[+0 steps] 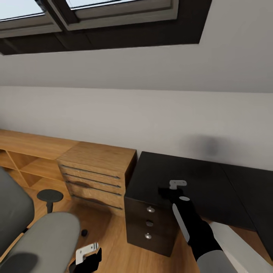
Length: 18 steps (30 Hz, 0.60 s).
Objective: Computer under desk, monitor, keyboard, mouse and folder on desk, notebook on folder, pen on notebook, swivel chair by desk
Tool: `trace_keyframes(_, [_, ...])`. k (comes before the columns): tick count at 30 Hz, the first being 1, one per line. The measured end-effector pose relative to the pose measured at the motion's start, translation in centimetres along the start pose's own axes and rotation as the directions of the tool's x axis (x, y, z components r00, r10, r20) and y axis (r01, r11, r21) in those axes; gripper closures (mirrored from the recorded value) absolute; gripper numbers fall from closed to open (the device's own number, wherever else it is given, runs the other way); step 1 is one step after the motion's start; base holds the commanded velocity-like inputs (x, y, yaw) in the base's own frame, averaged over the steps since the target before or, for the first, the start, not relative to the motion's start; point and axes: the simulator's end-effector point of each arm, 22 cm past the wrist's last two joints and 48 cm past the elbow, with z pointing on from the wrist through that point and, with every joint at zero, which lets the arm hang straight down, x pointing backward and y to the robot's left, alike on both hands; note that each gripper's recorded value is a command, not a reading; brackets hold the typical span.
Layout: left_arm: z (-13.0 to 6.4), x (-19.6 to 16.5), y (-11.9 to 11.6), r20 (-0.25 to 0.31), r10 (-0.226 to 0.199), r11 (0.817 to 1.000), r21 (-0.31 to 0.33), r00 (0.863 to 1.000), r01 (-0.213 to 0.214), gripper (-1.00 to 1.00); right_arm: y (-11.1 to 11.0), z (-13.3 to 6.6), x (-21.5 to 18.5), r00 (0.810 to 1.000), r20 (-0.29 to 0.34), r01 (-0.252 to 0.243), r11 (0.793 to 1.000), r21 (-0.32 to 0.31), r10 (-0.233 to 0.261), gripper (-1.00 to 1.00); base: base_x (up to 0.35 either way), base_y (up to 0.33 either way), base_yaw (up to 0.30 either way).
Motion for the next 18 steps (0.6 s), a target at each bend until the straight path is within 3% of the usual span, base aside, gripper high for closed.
trace_keyframes(11, [0.01, 0.21, 0.03, -0.008, 0.003, 1.000, -0.001, 1.000, -0.003, -1.00, -0.11, 0.01, -0.40, 1.000, 0.019, -0.002, 1.000, 0.003, 0.002, -1.00, 0.317, 0.000, 0.000])
trace_keyframes(18, [0.03, 0.23, 0.04, -0.009, 0.002, 1.000, -0.001, 1.000, -0.002, -1.00, -0.33, 0.05, -0.78, 0.999, 0.037, -0.003, 1.000, 0.008, 0.003, -1.00, 0.198, 0.000, 0.000])
